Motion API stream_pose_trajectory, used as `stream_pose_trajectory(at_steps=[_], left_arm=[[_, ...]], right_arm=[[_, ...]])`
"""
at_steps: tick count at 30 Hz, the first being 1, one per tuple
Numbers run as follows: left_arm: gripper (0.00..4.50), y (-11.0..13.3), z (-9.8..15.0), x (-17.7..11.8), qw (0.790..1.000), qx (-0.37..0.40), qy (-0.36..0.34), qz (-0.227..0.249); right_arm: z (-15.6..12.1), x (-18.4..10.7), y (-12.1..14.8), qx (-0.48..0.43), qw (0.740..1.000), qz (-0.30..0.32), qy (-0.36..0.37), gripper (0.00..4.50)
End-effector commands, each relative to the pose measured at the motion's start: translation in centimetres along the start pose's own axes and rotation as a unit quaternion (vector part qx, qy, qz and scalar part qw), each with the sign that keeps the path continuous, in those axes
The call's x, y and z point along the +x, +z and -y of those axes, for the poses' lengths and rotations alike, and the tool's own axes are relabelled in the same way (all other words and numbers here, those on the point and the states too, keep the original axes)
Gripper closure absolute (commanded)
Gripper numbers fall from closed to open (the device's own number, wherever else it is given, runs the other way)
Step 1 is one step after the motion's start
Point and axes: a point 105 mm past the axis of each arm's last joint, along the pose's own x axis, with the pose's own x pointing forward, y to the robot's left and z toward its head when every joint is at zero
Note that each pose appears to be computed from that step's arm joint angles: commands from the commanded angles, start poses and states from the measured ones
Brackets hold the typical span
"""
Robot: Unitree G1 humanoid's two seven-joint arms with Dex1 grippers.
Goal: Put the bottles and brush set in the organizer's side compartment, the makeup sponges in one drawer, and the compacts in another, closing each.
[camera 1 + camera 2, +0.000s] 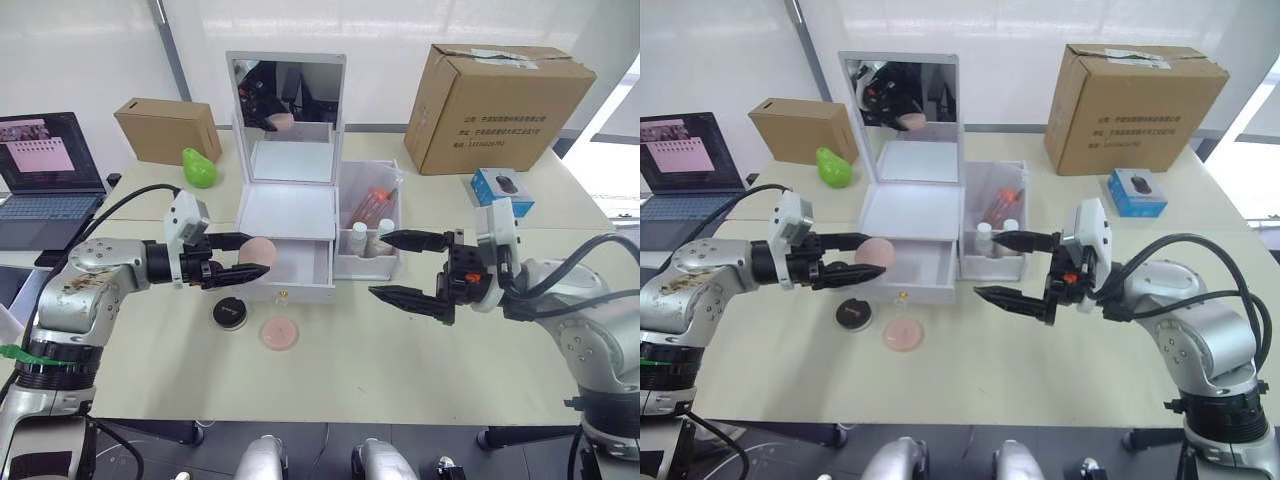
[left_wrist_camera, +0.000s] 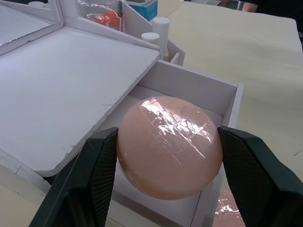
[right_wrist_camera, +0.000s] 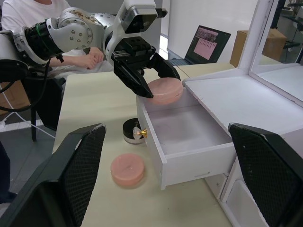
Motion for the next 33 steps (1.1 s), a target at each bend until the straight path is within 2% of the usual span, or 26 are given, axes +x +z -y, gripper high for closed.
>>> stream_pose_trajectory(at_steps=[1,11,13,16,20,23,25,27,30,33], left_arm=[[1.51,0.5,0.1,0.0,1.000,0.020,-0.002,0.001],[1.51,-0.3,-0.5,0.1,1.000,0.015,0.013,-0.012],[0.78,-0.3,-0.6,0.1,1.000,0.014,0.018,-0.011],[0.03,0.0,-0.7,0.1,1.000,0.013,0.020,-0.006],[0.03,0.2,-0.7,0.0,1.000,0.012,0.019,-0.001],[0.03,1.3,-0.8,-0.4,0.999,0.010,0.023,0.020],[0.03,2.3,-1.0,-1.2,0.999,-0.001,0.030,0.043],[0.03,2.5,-1.5,-3.5,0.997,-0.015,0.051,0.048],[0.03,0.3,-2.8,-7.7,0.993,-0.023,0.115,-0.005],[0.03,-2.3,-3.7,-12.2,0.980,-0.045,0.187,-0.049]], right_arm=[[-0.3,-0.4,1.4,-0.022,1.000,0.015,-0.001,0.00],[-0.6,-0.5,1.3,-0.013,1.000,0.015,-0.002,0.00],[-0.5,-0.5,1.4,-0.012,1.000,0.016,-0.003,0.00],[-0.5,-0.5,1.4,-0.012,1.000,0.017,-0.005,0.00],[-0.2,-0.8,1.5,-0.013,1.000,0.017,-0.011,0.00],[0.3,-1.5,1.8,-0.017,0.999,0.019,-0.027,0.00],[0.8,-2.4,2.1,-0.018,0.999,0.017,-0.043,0.00],[1.4,-4.1,1.9,-0.018,0.997,0.004,-0.072,0.00],[2.1,-7.0,1.3,-0.017,0.993,-0.017,-0.119,0.00],[2.6,-10.1,-0.2,-0.008,0.985,-0.050,-0.166,0.00]])
